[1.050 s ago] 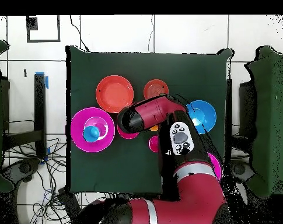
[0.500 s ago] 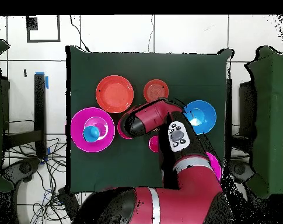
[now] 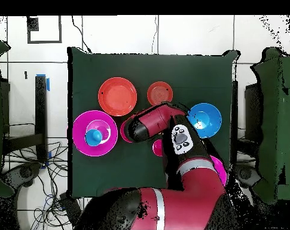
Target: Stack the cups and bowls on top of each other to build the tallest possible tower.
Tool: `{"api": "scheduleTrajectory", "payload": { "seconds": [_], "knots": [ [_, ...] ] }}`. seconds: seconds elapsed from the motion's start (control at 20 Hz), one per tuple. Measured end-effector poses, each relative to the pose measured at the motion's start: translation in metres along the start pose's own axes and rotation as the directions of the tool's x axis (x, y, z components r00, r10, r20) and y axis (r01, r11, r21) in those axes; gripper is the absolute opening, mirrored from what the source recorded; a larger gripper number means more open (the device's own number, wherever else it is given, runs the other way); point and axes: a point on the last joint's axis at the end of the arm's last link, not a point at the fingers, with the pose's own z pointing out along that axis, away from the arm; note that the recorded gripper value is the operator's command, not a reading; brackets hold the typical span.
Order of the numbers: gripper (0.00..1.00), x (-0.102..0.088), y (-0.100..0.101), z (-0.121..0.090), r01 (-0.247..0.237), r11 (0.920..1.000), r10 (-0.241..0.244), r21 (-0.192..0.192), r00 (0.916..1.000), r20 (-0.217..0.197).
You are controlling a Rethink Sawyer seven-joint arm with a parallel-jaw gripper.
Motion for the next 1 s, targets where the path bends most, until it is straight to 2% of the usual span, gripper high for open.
{"api": "scheduleTrajectory", "payload": {
  "seconds": [0.45,0.75,0.8,1.0],
  "knots": [
    [1.0,-0.01,-0.009,-0.014,-0.007,0.9999,0.006,0.014,0.9997,0.022],
    [1.0,-0.025,-0.015,-0.044,-0.029,0.9993,0.028,0.023,0.9992,0.028],
    [1.0,-0.031,-0.015,-0.055,-0.04,0.9989,0.039,0.023,0.9989,0.024],
    [1.0,-0.041,-0.013,-0.075,-0.059,0.9981,0.058,0.02,0.9983,0.006]
  ]
}}
